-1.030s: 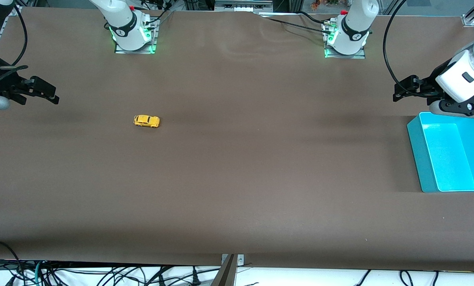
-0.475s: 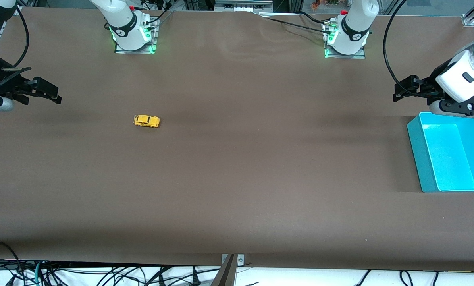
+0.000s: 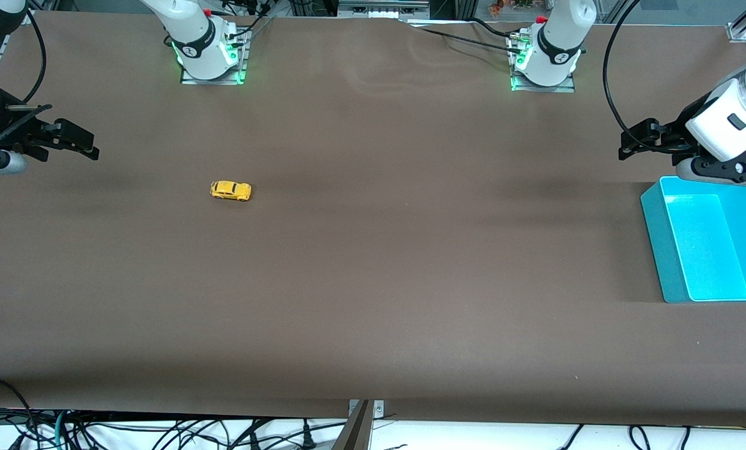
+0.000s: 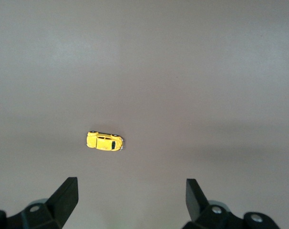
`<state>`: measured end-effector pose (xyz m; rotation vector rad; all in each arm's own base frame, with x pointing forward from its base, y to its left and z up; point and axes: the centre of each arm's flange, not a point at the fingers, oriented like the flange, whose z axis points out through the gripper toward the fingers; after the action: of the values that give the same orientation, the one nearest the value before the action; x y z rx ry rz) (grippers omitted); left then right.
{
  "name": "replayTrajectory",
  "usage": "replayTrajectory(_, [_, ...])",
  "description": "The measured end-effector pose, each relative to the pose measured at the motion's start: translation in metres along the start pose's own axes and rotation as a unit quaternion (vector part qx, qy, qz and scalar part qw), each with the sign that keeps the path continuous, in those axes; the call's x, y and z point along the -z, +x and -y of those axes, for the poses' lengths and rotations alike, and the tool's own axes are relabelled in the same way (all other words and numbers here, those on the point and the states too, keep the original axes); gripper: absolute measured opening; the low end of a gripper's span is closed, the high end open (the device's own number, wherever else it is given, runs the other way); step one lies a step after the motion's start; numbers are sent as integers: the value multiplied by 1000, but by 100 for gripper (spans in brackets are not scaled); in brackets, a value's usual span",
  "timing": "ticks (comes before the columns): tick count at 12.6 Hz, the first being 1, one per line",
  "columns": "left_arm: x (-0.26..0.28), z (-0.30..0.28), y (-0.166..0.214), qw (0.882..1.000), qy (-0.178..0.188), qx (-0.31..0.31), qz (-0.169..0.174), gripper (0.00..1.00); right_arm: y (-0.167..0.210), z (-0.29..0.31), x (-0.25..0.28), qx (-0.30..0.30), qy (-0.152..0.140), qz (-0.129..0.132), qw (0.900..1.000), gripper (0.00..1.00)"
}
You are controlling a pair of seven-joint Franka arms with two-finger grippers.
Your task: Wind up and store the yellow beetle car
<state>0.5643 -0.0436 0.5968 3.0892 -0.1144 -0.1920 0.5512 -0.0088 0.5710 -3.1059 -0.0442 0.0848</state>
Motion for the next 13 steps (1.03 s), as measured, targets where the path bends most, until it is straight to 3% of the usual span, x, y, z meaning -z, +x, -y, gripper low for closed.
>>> replayTrajectory(5, [0,0,0,1000,0,0,0,100,0,4,-4,8,0,8,1000,100])
replayTrajectory(11, [-1,1,1,1000,0,1,1,100,-7,90,-52,130,-4,85,988,100])
replayTrajectory(13, [-5,1,3,1000,1,1,5,100,-16,120,-87,167,-14,90,982,100])
